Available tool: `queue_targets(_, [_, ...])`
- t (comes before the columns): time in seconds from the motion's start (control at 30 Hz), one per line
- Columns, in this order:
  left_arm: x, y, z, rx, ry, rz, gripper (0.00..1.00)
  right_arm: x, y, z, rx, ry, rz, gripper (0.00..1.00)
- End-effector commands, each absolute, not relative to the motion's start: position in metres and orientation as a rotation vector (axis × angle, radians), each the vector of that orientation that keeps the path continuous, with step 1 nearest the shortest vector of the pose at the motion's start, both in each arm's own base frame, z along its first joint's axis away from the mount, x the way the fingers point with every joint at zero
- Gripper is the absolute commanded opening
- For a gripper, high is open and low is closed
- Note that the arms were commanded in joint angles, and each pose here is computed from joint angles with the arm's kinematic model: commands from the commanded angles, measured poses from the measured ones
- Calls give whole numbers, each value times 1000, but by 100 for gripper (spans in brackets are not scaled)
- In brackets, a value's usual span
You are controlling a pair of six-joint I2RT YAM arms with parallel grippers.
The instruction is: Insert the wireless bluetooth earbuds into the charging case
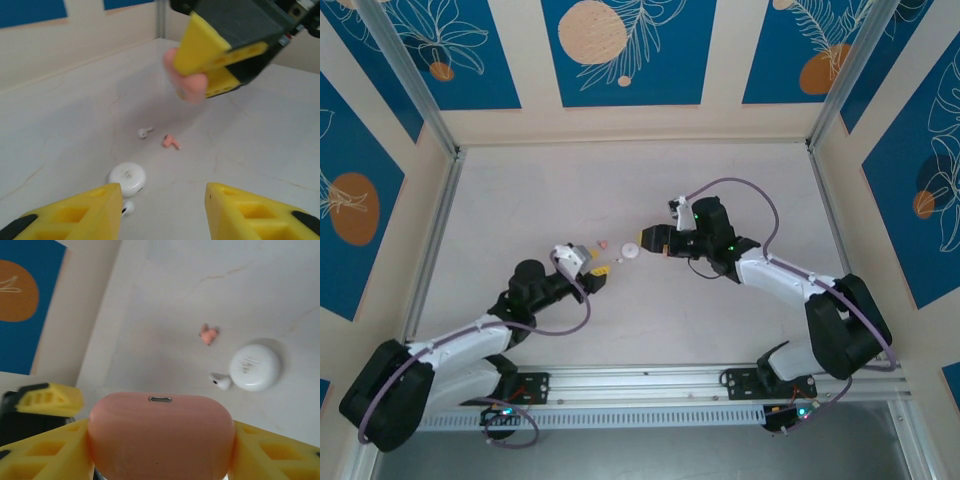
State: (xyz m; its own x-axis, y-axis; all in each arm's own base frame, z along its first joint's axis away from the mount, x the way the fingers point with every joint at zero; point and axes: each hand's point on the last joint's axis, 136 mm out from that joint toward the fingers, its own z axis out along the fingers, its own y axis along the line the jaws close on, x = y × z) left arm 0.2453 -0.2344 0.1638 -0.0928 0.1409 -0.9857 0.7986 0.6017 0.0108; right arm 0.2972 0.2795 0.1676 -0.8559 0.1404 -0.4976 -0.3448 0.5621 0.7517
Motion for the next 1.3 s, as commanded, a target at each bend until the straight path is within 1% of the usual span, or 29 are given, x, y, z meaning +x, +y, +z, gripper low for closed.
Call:
queue_targets(0.0, [244,-254,195,847,1410,-644,46,291,290,203,-161,2133,1362,61])
queue_targets(0.2, [245,-280,205,802,1342,-671,46,277,299,211,-169,2077,1341,61])
queue_targets(0.4, [248,-287,224,676,1253,-732,46,268,303,209,-151,2067,1325,61])
queue_targets(0.57, [244,-298,229,689,1235,-753,45,265,306,206,-139,2065,1323,61])
queue_targets(0.77, [248,-294,238,608,1248,-761,44,263,308,207,-132,2062,1335,62])
queue_targets(0.97, [254,-292,239,556,1270,-764,37,259,314,212,-147,2050,1369,62])
queue_targets(1.2, [254,-293,239,544,1278,-785,37,252,318,218,-176,2048,1416,62])
queue_targets(1.27, [253,-293,238,544,1281,-792,35,250,320,218,-185,2050,1429,62])
